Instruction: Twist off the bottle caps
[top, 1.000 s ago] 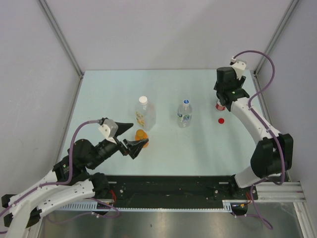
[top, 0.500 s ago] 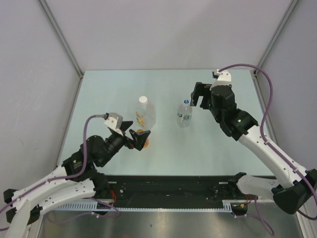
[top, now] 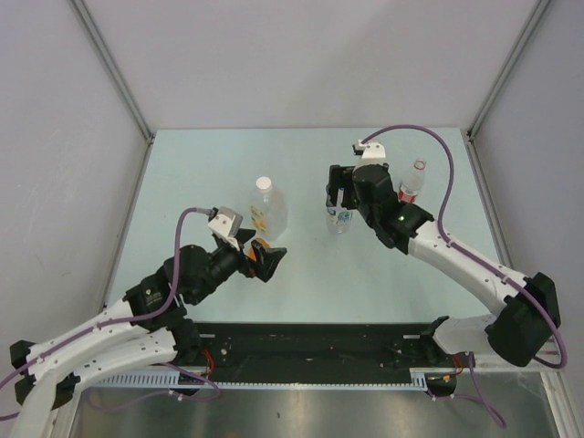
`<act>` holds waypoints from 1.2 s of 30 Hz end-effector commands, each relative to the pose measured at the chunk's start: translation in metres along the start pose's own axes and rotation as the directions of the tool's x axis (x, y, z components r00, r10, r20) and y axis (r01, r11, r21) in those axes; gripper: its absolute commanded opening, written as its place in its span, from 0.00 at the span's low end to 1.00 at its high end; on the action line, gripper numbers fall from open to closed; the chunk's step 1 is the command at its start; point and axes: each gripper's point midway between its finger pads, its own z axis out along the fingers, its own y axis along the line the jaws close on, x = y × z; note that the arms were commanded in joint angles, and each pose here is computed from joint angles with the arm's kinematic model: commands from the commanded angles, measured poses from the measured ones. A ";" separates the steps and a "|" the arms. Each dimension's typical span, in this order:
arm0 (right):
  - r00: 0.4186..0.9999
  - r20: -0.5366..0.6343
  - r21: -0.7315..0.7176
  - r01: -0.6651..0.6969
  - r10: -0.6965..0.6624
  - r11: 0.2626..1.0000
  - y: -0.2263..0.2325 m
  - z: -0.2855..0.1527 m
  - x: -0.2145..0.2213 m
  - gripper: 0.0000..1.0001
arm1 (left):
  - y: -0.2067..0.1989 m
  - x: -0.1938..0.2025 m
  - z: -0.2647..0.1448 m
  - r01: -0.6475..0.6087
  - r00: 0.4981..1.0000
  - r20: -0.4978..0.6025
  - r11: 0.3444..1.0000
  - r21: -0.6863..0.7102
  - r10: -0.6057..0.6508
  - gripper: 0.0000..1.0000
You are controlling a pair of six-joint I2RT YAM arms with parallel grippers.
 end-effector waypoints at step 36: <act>0.987 0.146 -0.100 -0.057 0.071 0.993 0.028 -0.051 -0.044 0.06 | 0.017 -0.039 -0.012 0.000 0.993 0.119 0.996 -0.092 0.011 1.00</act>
